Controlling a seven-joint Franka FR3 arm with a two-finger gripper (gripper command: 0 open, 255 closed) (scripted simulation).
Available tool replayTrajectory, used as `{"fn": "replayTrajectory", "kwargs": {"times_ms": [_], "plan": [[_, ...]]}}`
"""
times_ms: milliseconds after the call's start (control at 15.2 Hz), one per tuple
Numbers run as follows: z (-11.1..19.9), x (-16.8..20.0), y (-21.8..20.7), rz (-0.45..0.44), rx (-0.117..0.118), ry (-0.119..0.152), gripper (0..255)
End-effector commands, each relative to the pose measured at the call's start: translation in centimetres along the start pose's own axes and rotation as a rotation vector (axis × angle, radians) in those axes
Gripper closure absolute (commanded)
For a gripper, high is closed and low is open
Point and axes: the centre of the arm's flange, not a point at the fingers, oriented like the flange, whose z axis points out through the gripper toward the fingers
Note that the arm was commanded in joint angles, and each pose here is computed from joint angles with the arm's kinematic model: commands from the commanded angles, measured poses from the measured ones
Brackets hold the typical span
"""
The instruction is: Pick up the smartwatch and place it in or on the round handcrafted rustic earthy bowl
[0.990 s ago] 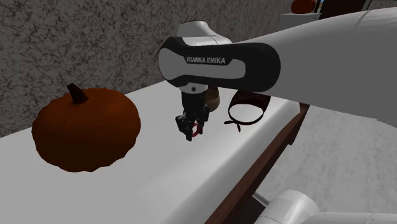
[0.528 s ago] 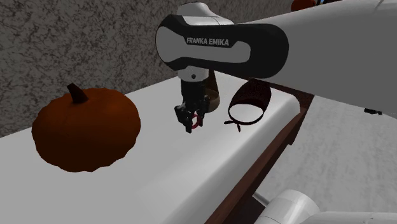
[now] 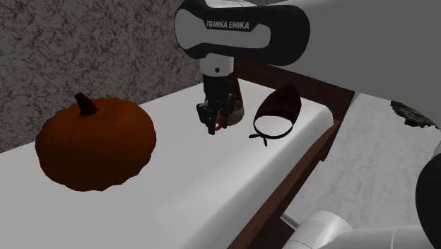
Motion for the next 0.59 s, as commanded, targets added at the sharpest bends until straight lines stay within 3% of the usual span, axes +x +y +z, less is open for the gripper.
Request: {"fn": "replayTrajectory", "kwargs": {"times_ms": [0, 528], "plan": [[-0.2, 1.6, 2.0, 0.0, -0.001, 0.0, 255], [-1.4, 7.5, 10.6, 0.0, -0.001, 0.0, 255]]}}
